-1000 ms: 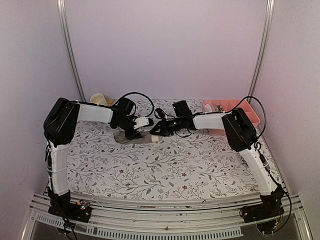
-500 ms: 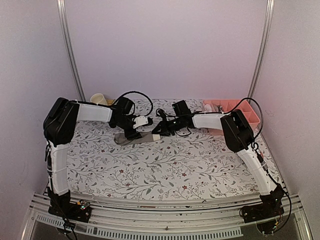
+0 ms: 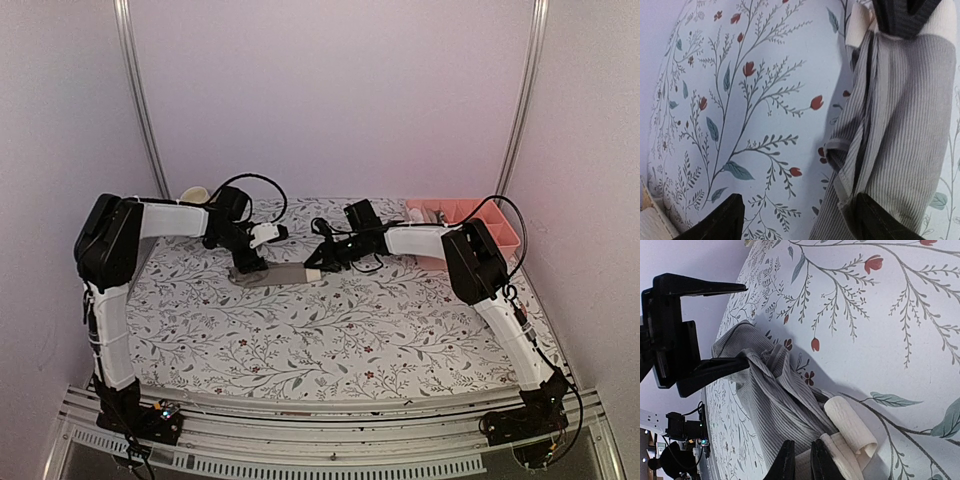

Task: Roll the underwear
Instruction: Smooth out the underwear at the center of the board.

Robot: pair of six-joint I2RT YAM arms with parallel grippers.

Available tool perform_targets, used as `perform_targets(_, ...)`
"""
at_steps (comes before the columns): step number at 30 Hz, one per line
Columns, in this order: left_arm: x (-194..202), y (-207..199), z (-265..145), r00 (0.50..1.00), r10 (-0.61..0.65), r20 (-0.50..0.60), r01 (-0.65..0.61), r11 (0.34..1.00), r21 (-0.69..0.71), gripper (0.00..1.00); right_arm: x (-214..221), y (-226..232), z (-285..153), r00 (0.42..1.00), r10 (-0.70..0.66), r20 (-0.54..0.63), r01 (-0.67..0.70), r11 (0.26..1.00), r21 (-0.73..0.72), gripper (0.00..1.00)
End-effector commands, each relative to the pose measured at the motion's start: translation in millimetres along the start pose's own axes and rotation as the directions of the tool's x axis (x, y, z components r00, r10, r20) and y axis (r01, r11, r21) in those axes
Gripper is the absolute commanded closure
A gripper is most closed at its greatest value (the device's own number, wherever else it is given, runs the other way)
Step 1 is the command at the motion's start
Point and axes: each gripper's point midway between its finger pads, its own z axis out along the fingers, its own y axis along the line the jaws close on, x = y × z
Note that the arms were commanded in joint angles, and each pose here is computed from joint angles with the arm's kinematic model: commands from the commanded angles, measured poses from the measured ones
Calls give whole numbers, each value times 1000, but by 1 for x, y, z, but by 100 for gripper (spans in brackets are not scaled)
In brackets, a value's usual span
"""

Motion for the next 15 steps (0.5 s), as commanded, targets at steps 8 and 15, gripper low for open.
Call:
perform_targets(8,67,-17,4,986,-31,-161,40,998,55,22,24,-44,1,997,56,-56,-48,989,137,87)
perform_targets(15,68,1,-7,987,-111,-120,118,992,51,19,27,-54,1,996,57,-62,-45,982,182,87)
